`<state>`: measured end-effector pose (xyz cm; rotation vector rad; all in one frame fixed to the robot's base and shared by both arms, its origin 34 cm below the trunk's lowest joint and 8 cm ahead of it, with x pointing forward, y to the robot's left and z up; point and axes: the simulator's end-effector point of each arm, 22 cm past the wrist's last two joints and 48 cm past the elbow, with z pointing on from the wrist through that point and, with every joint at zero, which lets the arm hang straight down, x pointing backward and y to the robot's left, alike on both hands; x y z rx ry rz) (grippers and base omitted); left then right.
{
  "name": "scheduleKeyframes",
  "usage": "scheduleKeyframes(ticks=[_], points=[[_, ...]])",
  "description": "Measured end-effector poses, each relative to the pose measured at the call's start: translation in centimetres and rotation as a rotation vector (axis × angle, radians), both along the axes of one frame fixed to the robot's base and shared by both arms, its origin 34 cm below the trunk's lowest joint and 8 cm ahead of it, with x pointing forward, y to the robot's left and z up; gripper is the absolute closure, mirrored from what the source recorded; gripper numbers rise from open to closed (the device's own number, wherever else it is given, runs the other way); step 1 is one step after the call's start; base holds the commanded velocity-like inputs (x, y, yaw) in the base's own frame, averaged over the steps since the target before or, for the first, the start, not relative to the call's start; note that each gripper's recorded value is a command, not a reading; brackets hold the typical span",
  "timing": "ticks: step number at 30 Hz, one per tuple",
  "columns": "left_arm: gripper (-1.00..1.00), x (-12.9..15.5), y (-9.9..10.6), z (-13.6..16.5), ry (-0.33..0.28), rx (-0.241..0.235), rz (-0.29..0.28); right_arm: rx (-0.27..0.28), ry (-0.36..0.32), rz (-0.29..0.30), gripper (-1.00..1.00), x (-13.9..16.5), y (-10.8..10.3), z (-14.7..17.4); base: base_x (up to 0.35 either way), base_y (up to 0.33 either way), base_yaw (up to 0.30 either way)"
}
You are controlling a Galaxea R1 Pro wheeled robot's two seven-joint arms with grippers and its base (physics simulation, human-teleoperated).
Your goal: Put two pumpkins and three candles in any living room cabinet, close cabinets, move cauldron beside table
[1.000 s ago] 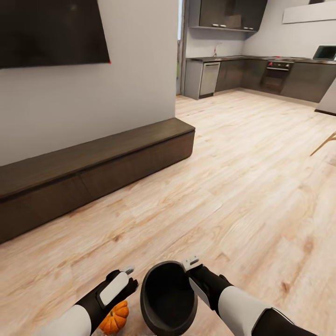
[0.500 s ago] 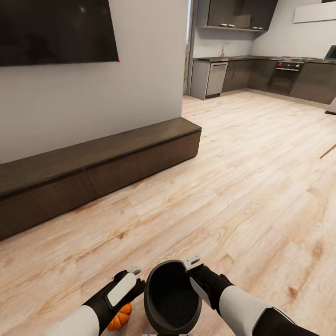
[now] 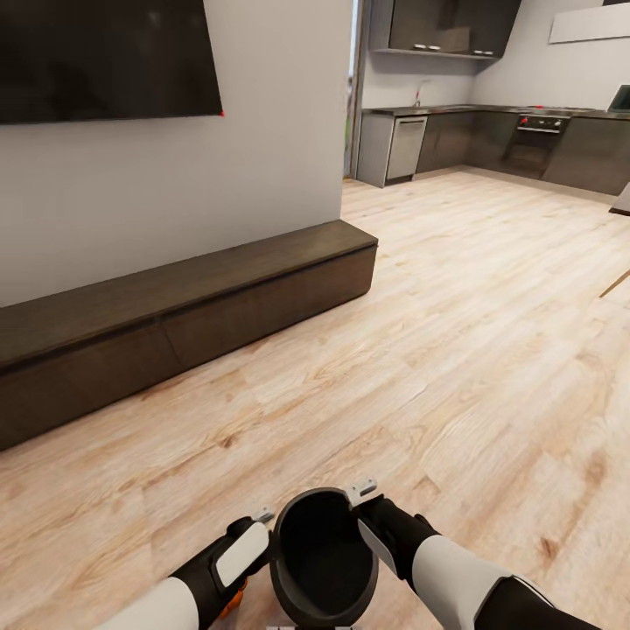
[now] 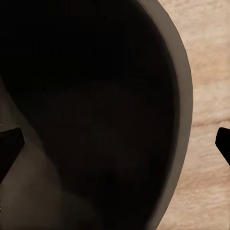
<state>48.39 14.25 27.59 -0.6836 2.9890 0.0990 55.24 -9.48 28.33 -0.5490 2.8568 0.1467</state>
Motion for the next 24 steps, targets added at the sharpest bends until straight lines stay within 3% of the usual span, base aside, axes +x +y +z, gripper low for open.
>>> scheduleKeyframes(ticks=[8,24], points=[[-1.00,0.12,-0.21,0.05,-0.017,0.014,-0.036,0.001,0.000,0.000,-1.00,-0.01,0.05,0.01,0.053,-0.221,0.000],[-1.00,-0.05,0.07,-0.86,-0.019,0.019,-0.035,0.010,0.003,0.007,-1.00,-0.41,0.80,-0.78,0.006,-0.012,0.000]])
